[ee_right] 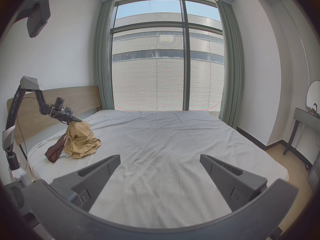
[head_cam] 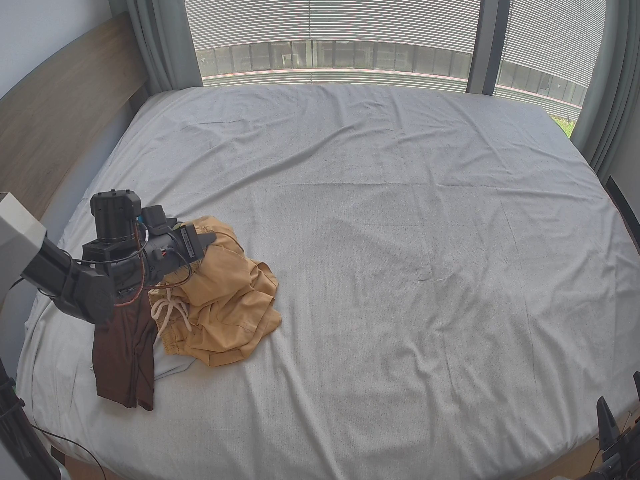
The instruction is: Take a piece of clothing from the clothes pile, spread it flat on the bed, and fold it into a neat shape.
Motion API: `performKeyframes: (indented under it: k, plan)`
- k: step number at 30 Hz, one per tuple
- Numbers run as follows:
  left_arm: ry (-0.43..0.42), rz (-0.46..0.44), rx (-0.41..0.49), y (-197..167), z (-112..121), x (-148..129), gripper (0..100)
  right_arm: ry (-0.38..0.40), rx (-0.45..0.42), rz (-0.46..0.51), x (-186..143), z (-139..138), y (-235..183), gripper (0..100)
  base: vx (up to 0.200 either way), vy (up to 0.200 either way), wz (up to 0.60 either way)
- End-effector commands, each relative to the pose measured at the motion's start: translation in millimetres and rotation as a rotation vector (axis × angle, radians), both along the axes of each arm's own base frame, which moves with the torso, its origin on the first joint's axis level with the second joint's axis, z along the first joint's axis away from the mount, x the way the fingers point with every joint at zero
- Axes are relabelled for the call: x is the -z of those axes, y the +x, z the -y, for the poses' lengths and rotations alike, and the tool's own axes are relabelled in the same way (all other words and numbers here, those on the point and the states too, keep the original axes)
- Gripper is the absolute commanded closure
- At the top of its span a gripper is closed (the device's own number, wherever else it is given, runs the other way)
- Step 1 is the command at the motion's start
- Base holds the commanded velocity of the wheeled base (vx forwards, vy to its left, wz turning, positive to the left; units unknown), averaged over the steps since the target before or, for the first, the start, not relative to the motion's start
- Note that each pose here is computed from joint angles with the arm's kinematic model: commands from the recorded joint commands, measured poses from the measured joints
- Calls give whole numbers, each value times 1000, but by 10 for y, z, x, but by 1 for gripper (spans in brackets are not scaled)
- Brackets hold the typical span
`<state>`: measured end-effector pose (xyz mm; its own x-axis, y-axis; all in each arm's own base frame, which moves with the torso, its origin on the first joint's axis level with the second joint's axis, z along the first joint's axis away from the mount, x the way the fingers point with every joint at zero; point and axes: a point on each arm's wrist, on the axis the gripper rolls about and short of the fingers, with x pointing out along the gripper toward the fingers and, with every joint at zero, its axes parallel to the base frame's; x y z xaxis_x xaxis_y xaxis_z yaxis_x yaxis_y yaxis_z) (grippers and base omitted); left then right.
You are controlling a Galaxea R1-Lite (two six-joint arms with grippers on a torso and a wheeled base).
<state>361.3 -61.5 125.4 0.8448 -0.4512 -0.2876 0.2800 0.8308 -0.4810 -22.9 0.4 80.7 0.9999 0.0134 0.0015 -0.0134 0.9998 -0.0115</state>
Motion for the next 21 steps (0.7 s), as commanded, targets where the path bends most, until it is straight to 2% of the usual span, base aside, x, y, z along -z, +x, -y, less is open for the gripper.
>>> performKeyframes:
  k: [1, 5, 9, 14, 21]
  plan:
    - [-40, 91, 24, -215, 75, -324, 100, -1, 0, -1, 53, 0, 1, 0, 0, 0, 0]
    - [-51, 133, 30, -264, 82, -359, 100, -1, 0, -1, 53, 0, 1, 0, 0, 0, 0]
    - [-96, 172, 23, -319, 72, -398, 100, -1, 0, -1, 53, 0, 1, 0, 0, 0, 0]
    - [-126, 189, 31, -353, 78, -433, 100, -1, 0, -1, 53, 0, 1, 0, 0, 0, 0]
    - [-141, 209, 104, -471, 295, -526, 100, -1, 0, -1, 53, 0, 1, 0, 0, 0, 0]
